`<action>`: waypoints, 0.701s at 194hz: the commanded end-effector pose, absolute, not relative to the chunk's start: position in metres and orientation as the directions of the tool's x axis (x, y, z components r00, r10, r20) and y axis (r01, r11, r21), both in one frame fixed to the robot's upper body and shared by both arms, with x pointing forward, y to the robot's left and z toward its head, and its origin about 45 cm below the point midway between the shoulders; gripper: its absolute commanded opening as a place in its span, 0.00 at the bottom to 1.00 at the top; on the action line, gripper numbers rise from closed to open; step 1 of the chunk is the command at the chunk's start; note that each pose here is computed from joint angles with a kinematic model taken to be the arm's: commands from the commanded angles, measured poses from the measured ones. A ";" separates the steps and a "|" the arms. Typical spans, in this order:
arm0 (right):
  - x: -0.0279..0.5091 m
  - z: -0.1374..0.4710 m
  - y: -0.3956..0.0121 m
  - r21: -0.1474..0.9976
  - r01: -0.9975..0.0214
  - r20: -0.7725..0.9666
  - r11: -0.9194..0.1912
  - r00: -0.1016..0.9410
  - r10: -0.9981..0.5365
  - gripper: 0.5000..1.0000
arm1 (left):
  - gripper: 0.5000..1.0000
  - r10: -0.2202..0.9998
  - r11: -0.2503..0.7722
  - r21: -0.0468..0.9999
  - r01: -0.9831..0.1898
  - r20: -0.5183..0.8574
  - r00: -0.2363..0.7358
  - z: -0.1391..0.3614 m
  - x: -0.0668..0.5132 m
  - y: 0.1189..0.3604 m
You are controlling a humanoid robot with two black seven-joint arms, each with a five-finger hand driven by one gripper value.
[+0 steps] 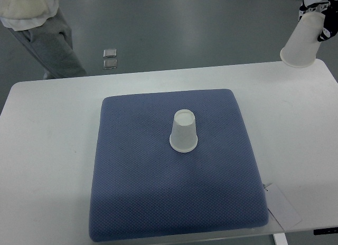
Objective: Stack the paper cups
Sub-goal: 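Lift the grasped cup up off the table with the right hand, then carry the cup over the upside-down cup on the mat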
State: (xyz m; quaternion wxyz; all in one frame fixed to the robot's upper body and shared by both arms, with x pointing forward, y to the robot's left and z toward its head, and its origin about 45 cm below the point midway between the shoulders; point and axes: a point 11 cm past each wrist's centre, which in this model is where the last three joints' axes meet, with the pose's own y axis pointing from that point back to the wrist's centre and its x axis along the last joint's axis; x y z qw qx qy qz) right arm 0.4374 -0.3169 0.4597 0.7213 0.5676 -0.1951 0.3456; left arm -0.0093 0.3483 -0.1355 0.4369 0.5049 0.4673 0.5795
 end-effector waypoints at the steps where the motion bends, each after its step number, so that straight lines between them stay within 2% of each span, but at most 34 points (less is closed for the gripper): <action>1: 0.436 0.468 -0.316 0.678 -0.726 0.678 0.119 0.679 0.280 0.26 | 1.00 0.978 -0.182 0.983 -0.033 0.177 -0.109 -0.136 -0.010 0.348; 68: 0.438 0.473 -0.297 0.676 -0.732 0.692 0.082 0.669 0.270 0.26 | 1.00 0.978 -0.181 0.983 -0.035 0.177 -0.108 -0.136 -0.009 0.348; 136: 0.444 0.470 -0.225 0.688 -0.725 0.688 -0.010 0.648 0.325 0.27 | 1.00 0.978 -0.181 0.983 -0.035 0.177 -0.108 -0.136 -0.009 0.348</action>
